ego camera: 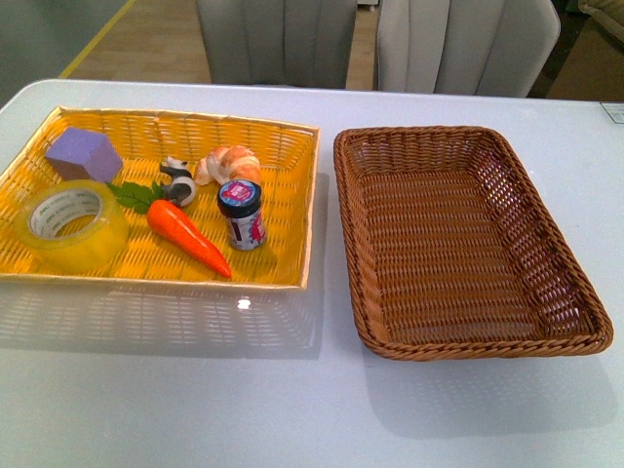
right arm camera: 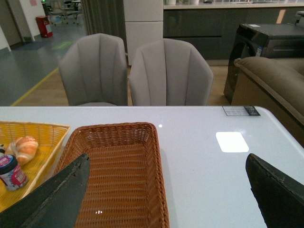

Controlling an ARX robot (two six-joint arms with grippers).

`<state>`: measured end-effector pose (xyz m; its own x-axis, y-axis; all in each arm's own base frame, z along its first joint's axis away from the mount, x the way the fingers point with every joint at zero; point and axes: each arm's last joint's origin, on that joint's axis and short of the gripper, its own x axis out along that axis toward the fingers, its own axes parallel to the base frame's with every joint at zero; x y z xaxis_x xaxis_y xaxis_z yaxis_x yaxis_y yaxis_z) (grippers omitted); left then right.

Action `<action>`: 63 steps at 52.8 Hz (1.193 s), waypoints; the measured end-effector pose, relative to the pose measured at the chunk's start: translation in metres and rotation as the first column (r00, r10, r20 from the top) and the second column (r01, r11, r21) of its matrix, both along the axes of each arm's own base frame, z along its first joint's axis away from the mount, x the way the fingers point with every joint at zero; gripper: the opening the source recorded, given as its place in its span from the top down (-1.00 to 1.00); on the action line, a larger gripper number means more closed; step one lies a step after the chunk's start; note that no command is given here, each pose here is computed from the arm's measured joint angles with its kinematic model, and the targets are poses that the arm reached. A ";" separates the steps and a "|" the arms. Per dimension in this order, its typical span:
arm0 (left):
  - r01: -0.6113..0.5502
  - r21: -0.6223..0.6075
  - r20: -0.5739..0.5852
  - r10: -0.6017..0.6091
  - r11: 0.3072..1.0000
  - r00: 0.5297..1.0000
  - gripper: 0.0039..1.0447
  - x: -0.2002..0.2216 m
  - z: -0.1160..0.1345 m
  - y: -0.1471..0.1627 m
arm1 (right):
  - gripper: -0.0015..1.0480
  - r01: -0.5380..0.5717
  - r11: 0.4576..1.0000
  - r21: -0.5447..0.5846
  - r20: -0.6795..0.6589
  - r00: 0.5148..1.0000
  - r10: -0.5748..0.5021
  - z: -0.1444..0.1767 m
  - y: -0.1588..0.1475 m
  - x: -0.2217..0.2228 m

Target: Move tape to another basket

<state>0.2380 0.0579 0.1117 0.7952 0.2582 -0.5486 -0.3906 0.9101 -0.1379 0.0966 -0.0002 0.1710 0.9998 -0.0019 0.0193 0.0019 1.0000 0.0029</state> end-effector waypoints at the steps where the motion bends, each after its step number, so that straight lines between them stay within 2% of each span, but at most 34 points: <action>1: 0.004 0.002 -0.008 -0.004 1.000 1.000 -0.83 0.003 -0.002 0.001 | -0.83 0.000 1.000 0.000 0.000 1.000 0.000 0.000 0.000 0.000; 17: 0.061 0.034 -0.045 -0.060 0.998 0.997 -0.83 0.035 -0.010 0.004 | -0.83 0.000 1.000 0.000 0.000 1.000 0.000 0.000 0.000 0.000; 63: 0.274 0.024 -0.120 -0.269 0.962 0.956 -0.83 0.113 -0.050 -0.034 | -0.83 0.000 1.000 0.000 0.000 1.000 0.000 0.000 0.000 0.000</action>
<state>0.3507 0.0236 0.0617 0.7711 0.0647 -0.6335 -0.1392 0.9879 -0.0685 0.0966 -0.0002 0.1710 0.9998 -0.0019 0.0193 0.0019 1.0000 0.0029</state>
